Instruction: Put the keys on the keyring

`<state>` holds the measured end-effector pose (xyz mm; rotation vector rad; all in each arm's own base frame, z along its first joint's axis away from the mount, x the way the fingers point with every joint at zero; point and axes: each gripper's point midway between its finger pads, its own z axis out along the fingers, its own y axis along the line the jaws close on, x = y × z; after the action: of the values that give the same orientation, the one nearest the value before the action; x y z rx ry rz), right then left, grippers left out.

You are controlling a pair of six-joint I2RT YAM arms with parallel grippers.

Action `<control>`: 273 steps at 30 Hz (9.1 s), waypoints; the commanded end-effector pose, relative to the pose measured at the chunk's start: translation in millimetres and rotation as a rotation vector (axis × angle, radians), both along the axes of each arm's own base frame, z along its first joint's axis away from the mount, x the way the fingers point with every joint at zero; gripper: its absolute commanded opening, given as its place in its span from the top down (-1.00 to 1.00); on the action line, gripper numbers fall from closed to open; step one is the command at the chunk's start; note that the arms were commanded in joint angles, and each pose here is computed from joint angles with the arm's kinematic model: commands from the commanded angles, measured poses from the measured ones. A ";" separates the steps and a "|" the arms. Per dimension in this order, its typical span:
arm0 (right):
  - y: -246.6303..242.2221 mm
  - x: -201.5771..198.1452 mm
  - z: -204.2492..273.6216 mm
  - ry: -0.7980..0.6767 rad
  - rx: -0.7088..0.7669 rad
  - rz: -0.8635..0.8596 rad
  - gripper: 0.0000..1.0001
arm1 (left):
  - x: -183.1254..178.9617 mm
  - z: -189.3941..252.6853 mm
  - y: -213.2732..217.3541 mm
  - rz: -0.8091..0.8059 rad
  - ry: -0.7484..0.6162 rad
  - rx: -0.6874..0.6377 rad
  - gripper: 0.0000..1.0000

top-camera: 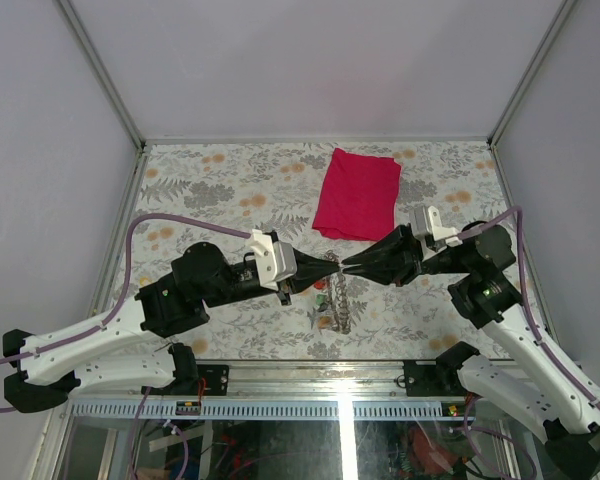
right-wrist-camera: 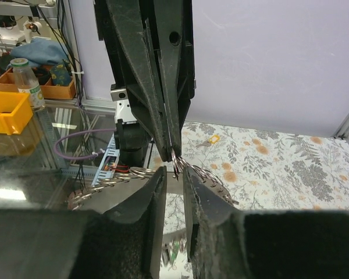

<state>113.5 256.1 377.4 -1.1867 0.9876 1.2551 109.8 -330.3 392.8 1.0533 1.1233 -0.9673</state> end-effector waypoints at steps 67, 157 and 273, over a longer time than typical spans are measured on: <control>-16.3 -2.7 0.6 -0.115 -0.714 -0.147 1.00 | 0.8 -21.6 -20.7 -0.021 0.099 0.007 0.44; -11.0 -16.7 69.3 -0.241 0.001 -0.283 0.28 | -26.4 49.0 20.8 -0.090 -0.001 -0.270 1.00; -5.7 -38.5 42.3 -0.142 -0.429 -0.044 1.00 | -30.7 15.1 -9.3 -0.172 0.043 -0.102 0.56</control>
<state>79.2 244.2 392.8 -1.5859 1.3413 0.9077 82.0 -338.4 391.5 1.0686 1.0863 -1.1656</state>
